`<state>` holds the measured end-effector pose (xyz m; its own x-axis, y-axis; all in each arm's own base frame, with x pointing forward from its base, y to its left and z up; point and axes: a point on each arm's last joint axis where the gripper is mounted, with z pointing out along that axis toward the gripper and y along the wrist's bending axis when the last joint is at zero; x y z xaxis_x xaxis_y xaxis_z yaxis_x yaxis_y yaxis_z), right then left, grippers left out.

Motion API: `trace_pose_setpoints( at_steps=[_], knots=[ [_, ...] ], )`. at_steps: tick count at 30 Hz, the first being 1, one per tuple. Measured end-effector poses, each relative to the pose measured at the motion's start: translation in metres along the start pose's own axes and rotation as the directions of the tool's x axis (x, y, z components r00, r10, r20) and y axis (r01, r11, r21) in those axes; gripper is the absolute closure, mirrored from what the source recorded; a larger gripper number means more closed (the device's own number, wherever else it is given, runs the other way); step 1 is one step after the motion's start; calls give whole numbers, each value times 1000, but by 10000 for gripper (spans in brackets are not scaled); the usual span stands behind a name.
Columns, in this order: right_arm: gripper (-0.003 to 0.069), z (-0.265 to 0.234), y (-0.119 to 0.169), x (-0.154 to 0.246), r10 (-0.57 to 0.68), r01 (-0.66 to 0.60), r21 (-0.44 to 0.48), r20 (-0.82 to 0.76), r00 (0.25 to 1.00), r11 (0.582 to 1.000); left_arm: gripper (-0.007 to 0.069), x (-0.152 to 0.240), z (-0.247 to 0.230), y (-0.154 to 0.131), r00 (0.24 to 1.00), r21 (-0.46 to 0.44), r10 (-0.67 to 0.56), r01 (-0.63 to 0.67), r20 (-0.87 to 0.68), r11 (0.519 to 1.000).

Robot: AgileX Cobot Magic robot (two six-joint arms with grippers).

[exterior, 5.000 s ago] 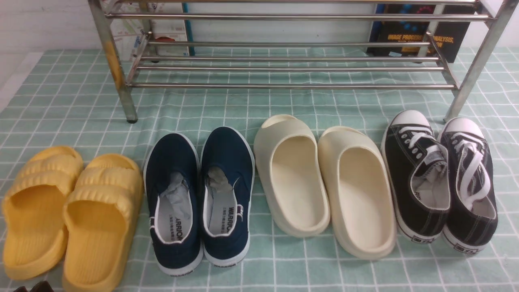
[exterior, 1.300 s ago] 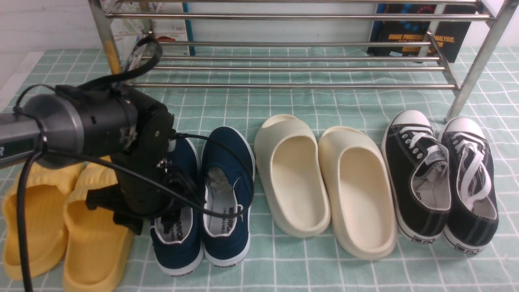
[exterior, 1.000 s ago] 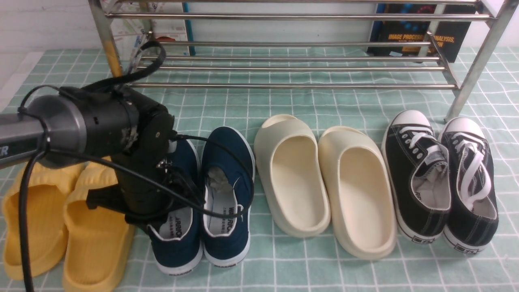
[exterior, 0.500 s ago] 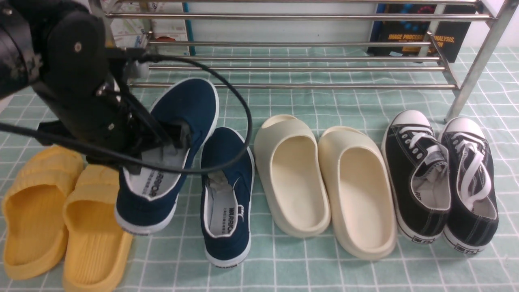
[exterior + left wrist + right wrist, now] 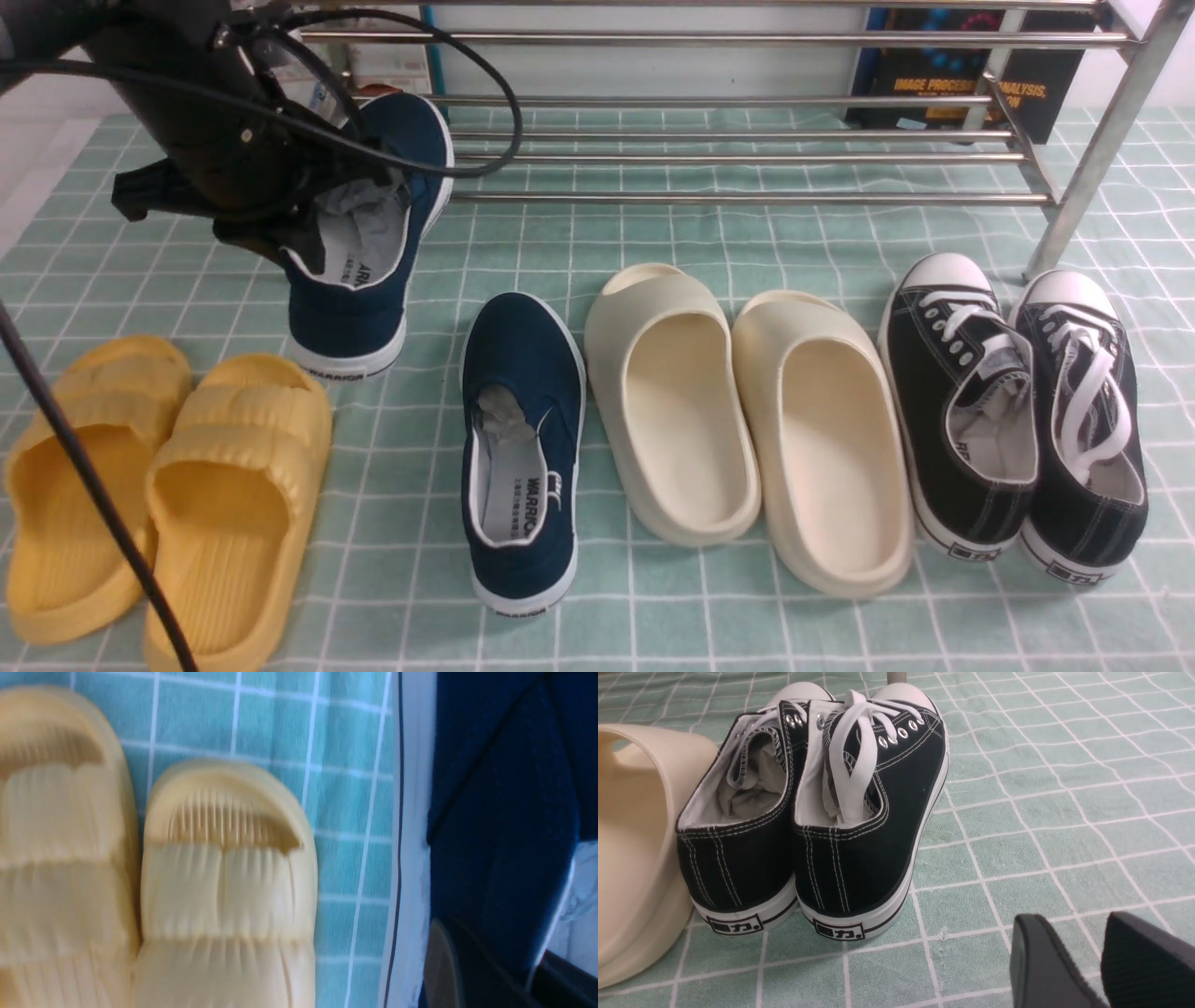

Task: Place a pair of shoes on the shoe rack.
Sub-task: Use the left arm to put a shoe into the shoe rack

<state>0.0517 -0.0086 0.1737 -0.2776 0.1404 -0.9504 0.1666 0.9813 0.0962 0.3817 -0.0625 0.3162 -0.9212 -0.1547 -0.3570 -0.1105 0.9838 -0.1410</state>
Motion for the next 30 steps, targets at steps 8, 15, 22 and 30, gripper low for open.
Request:
trace_pose_setpoints(
  at_steps=[8, 15, 22, 30],
  knots=[
    [420, 0, 0, 0, 0, 0, 0, 0, 1000, 1000, 613, -41, 34, -7, 999, 8, -7, 7, 36, 1000],
    [420, 0, 0, 0, 0, 0, 0, 0, 1000, 1000, 613, -67, 57, -4, 998, 7, -21, 21, 67, 1000],
    [420, 0, 0, 0, 0, 0, 0, 0, 1000, 1000, 613, -85, 66, -3, 988, 24, -35, 32, 148, 999],
    [420, 0, 0, 0, 0, 0, 0, 0, 1000, 1000, 610, -91, 66, -5, 976, 46, -44, 35, 215, 998]
  ],
)
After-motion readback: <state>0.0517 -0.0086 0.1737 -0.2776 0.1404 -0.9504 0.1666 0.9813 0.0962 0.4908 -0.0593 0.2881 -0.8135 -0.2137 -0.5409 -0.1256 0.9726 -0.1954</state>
